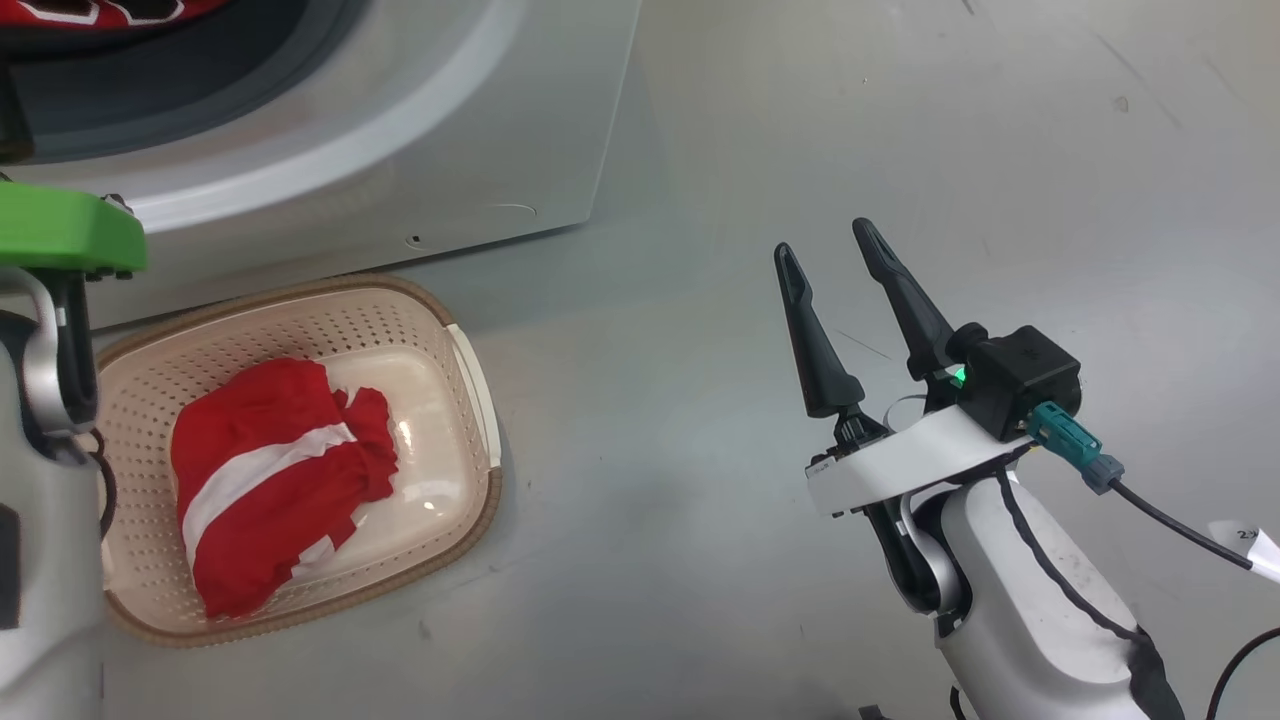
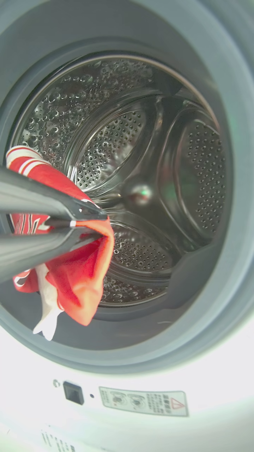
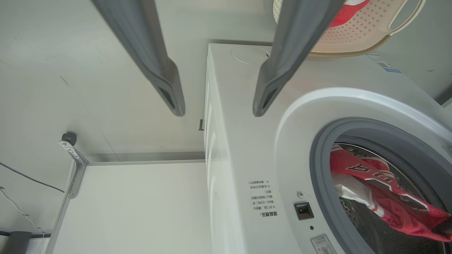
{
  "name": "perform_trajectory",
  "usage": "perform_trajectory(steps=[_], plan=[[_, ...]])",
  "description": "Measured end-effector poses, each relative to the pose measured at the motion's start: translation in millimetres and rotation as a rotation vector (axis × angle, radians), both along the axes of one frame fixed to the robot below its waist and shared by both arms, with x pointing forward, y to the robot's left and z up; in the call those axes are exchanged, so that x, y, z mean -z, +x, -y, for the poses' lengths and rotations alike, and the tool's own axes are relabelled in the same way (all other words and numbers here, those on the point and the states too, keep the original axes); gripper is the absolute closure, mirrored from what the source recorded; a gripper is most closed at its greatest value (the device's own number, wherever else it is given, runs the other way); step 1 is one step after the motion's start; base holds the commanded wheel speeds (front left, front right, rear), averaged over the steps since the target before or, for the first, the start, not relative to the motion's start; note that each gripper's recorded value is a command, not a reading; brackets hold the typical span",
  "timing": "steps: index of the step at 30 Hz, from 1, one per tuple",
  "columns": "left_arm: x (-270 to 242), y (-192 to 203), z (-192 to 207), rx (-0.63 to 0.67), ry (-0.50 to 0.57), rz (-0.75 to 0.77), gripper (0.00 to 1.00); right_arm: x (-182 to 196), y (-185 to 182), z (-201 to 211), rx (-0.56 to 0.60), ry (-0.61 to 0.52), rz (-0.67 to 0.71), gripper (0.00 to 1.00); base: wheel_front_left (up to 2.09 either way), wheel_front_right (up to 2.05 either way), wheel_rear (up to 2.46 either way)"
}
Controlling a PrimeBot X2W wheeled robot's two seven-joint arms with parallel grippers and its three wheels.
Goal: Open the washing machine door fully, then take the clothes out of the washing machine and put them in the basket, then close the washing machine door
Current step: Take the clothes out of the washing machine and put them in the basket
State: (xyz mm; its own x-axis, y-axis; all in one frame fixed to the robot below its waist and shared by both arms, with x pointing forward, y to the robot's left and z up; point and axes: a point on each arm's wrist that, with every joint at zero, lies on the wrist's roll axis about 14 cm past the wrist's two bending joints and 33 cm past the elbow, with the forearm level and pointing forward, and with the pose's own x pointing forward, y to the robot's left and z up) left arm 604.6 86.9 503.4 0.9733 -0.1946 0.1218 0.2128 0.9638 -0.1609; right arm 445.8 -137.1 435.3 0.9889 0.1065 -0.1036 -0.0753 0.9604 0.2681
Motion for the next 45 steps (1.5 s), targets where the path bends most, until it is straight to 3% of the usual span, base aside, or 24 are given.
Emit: perform_trajectory(steps=[18,26,33,45], plan=[[-128.1,-64.4,-24.1,-0.068,-0.066,0.336,1.00,-29.4,-22.8,-14.1,-0.035,0.007,0.063,0.00,0.00,0.00,0.00],[-139.0,-89.9,-32.2,-0.087,-0.071,0.361,1.00,-39.3,-25.8,-19.9,-0.056,0.011,0.091,0.00,0.00,0.00,0.00],[-103.9,-103.3,-31.0,-0.091,-0.075,0.241,1.00,-38.4,-28.2,-17.3,-0.045,0.013,0.088,0.00,0.00,0.00,0.00],[12.8,-128.7,-25.8,-0.085,-0.065,-0.152,1.00,-35.2,-22.2,-16.3,-0.043,0.011,0.088,0.00,0.00,0.00,0.00]])
